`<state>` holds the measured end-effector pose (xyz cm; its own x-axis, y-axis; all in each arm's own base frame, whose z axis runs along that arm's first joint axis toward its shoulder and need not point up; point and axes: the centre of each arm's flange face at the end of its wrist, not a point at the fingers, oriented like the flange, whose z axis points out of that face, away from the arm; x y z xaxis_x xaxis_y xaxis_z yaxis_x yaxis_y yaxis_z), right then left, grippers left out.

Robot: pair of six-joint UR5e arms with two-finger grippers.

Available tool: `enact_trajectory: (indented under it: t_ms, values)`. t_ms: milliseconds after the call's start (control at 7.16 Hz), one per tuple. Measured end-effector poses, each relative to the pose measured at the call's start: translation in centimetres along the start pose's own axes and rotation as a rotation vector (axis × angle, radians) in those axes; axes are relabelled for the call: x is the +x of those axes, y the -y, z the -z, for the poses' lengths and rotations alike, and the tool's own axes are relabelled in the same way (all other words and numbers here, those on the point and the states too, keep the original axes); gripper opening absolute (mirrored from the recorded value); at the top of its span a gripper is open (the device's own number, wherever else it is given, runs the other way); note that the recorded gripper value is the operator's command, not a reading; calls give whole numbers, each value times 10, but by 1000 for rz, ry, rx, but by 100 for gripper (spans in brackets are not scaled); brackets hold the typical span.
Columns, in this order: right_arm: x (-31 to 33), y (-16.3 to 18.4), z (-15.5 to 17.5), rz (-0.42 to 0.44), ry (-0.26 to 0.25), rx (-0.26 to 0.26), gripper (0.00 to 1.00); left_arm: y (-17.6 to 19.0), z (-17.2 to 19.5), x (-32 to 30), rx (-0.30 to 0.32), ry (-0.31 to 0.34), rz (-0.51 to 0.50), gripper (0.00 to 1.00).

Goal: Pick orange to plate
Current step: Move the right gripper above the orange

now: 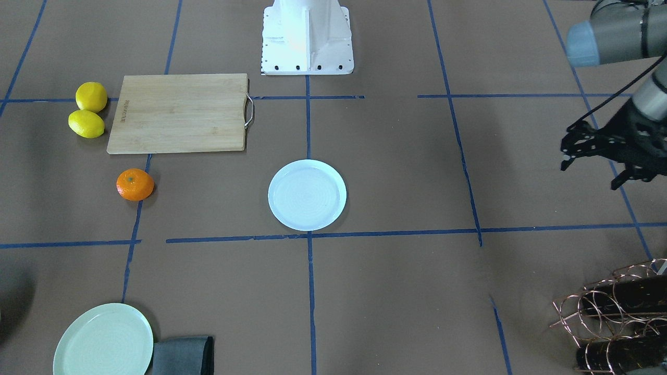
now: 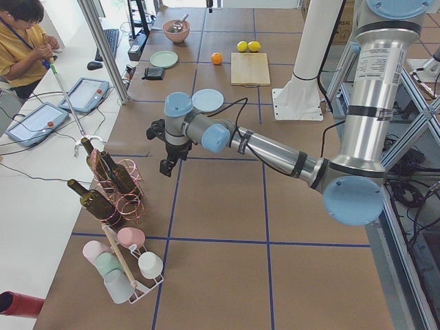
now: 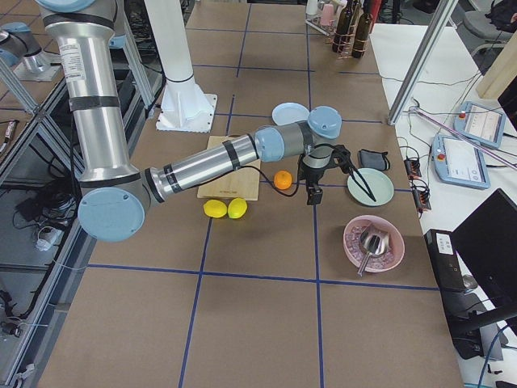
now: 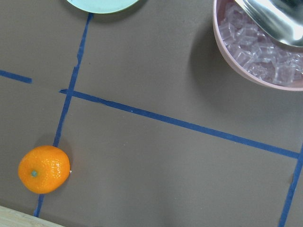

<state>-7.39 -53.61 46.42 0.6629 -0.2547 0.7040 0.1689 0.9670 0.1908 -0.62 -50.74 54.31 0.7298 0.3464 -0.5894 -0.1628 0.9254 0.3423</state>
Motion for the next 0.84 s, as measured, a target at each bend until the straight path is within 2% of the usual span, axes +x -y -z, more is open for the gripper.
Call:
enact_trajectory:
  t_ms: [279, 419, 559, 699, 838]
  values:
    - [-20, 13, 3, 13, -10, 13, 100, -68, -11, -50, -100, -3, 167, 100]
    - [-34, 22, 3, 29, -16, 18, 100, -95, -8, -69, -115, -8, 235, 100]
    - [-48, 27, 3, 30, -22, 24, 100, -118, -3, -80, -108, -49, 296, 100]
    - [-63, 29, -3, 29, -26, 19, 100, -127, -1, -81, -95, -107, 329, 100]
    - [-76, 29, -15, 42, -33, 5, 100, -129, -1, -81, -88, -132, 339, 100]
